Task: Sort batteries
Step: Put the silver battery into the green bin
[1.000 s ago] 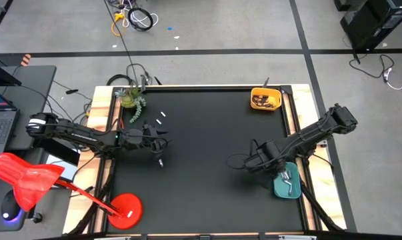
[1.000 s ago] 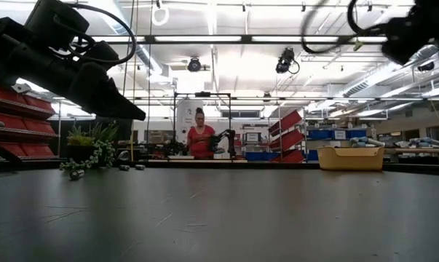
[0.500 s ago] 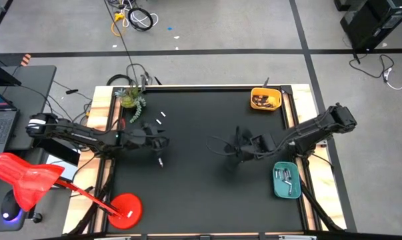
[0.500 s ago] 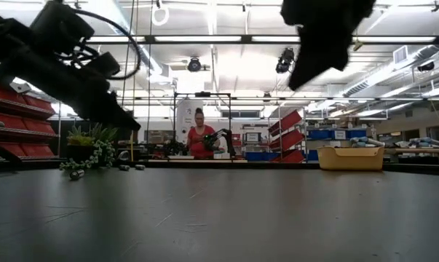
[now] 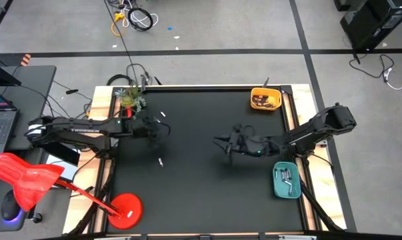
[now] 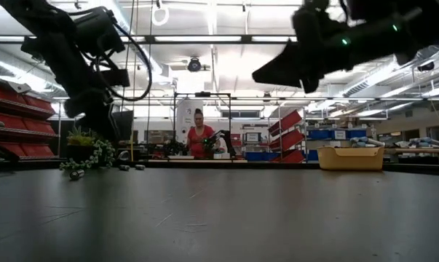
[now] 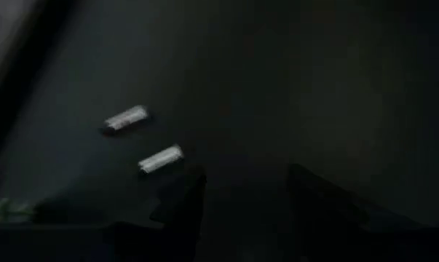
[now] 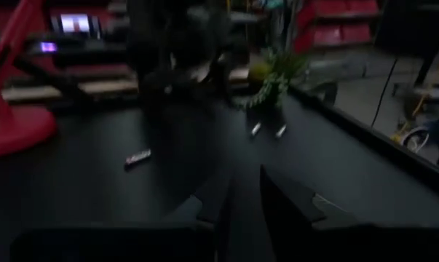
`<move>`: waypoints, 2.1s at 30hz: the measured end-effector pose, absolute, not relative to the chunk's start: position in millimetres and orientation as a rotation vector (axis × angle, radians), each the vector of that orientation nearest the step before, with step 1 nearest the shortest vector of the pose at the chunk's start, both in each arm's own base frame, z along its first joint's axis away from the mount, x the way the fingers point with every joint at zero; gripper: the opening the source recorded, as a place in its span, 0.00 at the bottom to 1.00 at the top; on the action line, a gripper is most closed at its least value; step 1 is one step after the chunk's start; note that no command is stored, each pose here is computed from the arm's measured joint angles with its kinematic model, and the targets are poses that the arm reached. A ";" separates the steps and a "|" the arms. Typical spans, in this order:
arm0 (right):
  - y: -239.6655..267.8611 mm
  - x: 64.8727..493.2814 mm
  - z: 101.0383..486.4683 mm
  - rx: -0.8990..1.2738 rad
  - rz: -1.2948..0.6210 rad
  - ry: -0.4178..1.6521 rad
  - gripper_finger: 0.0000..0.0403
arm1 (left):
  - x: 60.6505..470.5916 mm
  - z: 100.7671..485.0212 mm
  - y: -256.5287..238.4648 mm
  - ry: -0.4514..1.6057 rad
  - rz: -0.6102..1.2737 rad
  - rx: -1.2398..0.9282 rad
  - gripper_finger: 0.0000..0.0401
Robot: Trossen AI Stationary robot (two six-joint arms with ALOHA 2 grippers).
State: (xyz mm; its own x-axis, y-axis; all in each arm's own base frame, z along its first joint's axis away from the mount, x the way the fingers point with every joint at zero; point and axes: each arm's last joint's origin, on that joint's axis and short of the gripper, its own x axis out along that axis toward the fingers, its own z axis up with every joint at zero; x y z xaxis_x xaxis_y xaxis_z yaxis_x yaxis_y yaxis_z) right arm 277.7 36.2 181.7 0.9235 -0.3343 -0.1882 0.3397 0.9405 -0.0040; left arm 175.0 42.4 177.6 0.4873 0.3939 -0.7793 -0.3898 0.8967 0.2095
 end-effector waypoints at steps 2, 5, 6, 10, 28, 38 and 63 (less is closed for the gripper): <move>33.1 268.2 175.2 0.029 -0.348 0.137 0.21 | 179.3 175.6 40.6 0.979 0.380 0.010 0.49; 31.0 260.6 171.9 0.036 -0.362 0.089 0.21 | 185.4 170.0 32.3 1.000 0.210 -0.007 0.49; 30.6 259.3 170.7 0.035 -0.371 0.091 0.21 | 187.4 167.9 29.1 1.008 0.160 -0.004 0.49; 30.7 260.5 166.9 0.026 -0.376 0.100 0.21 | 193.4 165.4 13.3 0.999 -0.003 0.014 0.49; 28.0 304.7 140.1 -0.028 -0.187 0.091 0.21 | 195.5 153.1 -29.8 1.049 -0.248 0.189 0.49; 24.2 306.1 141.1 -0.040 -0.186 0.089 0.21 | 206.6 125.2 -31.3 1.173 -0.286 0.239 0.33; 34.4 314.6 139.5 0.016 -0.199 0.180 0.21 | 249.4 162.5 -33.0 0.738 -0.088 0.392 0.00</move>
